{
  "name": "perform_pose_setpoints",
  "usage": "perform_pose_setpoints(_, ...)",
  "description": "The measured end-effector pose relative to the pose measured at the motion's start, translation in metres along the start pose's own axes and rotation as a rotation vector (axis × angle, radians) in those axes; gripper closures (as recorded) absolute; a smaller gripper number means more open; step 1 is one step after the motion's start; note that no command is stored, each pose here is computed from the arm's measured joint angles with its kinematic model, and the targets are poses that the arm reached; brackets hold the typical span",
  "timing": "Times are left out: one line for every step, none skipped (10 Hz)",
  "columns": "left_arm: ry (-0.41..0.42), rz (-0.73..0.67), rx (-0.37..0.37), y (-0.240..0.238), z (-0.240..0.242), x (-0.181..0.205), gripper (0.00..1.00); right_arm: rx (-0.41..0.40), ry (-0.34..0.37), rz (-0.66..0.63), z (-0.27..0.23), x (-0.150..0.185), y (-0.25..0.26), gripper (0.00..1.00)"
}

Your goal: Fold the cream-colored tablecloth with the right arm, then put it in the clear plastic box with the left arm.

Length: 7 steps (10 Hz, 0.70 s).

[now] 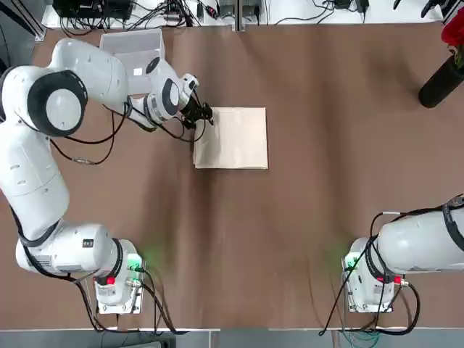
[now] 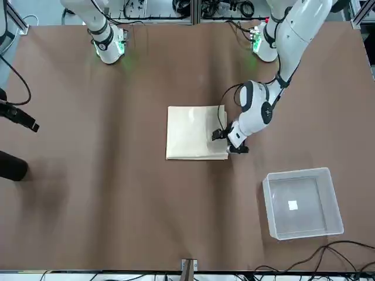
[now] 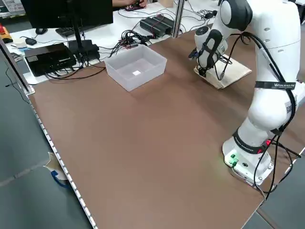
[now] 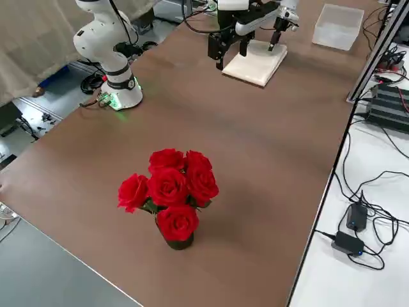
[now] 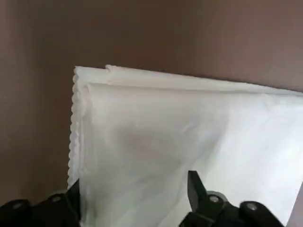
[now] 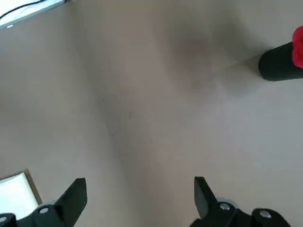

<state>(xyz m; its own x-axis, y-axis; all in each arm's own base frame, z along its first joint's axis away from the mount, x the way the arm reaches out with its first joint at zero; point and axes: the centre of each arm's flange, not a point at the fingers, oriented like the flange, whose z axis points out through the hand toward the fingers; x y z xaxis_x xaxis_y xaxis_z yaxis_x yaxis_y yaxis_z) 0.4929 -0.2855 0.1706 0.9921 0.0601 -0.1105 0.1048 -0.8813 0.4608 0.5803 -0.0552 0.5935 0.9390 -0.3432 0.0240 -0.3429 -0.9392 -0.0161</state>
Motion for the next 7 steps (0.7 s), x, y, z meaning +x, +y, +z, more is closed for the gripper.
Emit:
perform_pose_setpoints(0.003, -0.003, -0.001, -0.001, -0.001, 0.002, 0.38, 0.000, 0.001, 0.004, 0.000, 0.000, 0.001, 0.00)
perform_pose_setpoints(0.006, -0.005, -0.003, -0.001, -0.002, 0.003, 0.52, 0.002, 0.008, 0.010, -0.001, 0.001, 0.001, 0.00)
perform_pose_setpoints(0.009, -0.004, -0.005, 0.000, -0.004, 0.004, 0.68, 0.004, 0.017, 0.034, -0.002, 0.002, 0.001, 0.00)
perform_pose_setpoints(0.013, -0.004, -0.007, 0.001, -0.006, 0.006, 0.82, 0.006, 0.024, 0.058, -0.002, 0.003, 0.001, 0.00)
perform_pose_setpoints(0.012, -0.003, -0.009, 0.002, -0.008, 0.008, 0.96, 0.009, 0.032, 0.069, -0.003, 0.004, 0.001, 0.00)
perform_pose_setpoints(0.002, 0.000, -0.010, 0.005, -0.014, 0.009, 0.96, 0.011, 0.039, 0.077, -0.004, 0.005, 0.001, 0.00)
perform_pose_setpoints(-0.007, 0.003, -0.010, 0.007, -0.026, 0.012, 0.96, 0.012, 0.041, 0.079, -0.004, 0.005, 0.001, 0.00)
